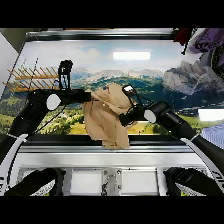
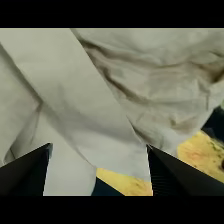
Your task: Fold the clothes and pants, and hang the long-sleeved shirts on hangers.
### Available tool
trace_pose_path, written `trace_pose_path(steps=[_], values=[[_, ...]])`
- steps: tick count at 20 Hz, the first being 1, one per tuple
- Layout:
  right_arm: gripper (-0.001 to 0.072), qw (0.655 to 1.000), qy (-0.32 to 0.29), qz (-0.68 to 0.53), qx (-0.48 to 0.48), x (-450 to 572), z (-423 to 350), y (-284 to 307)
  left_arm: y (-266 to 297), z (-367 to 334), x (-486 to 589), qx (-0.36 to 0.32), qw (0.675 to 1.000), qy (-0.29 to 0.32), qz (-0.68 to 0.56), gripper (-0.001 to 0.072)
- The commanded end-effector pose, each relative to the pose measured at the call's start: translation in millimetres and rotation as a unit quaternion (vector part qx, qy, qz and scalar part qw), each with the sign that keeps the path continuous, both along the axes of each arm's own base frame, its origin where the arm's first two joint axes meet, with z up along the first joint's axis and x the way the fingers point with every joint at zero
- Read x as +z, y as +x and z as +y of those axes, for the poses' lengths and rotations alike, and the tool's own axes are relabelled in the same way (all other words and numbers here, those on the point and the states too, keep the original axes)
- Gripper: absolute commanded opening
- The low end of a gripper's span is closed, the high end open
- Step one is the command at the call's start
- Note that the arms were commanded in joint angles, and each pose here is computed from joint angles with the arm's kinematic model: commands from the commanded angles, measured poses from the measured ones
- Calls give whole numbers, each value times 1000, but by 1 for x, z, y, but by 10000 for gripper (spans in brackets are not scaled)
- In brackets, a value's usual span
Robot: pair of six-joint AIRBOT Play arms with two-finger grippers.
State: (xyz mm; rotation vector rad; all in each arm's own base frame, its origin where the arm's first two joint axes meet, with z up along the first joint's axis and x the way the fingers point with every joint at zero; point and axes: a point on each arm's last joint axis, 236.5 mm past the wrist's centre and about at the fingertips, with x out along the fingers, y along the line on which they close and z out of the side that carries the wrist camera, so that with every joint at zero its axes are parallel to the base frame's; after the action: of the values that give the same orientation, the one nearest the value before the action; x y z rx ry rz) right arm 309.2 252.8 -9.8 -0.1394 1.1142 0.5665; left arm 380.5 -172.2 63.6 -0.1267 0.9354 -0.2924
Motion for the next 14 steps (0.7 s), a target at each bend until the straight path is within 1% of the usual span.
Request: trace_pose_path(steps=[1, 3, 5, 6, 7, 8, 10, 11, 12, 14], values=[[649, 1000, 13, -18, -6, -16, 20, 12, -6, 1, -2, -1, 1000, 1, 14, 14], [633, 1000, -7, -24, 0, -23, 15, 16, -7, 1, -3, -1, 1000, 1, 17, 14], [631, 999, -21, -25, -27, -29, 5, 22, -10, 1, -5, -2, 1000, 4, 24, 14], [571, 998, -28, -29, -47, -29, -1, 27, -12, 2, -5, -2, 1000, 5, 27, 14], [401, 997, -34, -36, -55, -27, -5, 30, -14, 3, -3, -3, 1000, 5, 27, 14], [275, 997, -43, -47, -52, -24, -9, 34, -16, 4, 4, -3, 1000, 3, 20, 14], [132, 995, -46, -62, -59, -7, -17, 44, -20, 7, 26, -5, 1000, -2, -7, 14], [42, 994, -44, -74, -66, 9, -24, 51, -23, 9, 41, -12, 1000, -4, -29, 14], [10, 992, -36, -95, -69, 32, -30, 58, -28, 10, 59, -13, 999, -12, -50, 14], [10, 986, -14, -148, -75, 93, -42, 71, -40, 10, 104, -16, 996, -35, -87, 14]])
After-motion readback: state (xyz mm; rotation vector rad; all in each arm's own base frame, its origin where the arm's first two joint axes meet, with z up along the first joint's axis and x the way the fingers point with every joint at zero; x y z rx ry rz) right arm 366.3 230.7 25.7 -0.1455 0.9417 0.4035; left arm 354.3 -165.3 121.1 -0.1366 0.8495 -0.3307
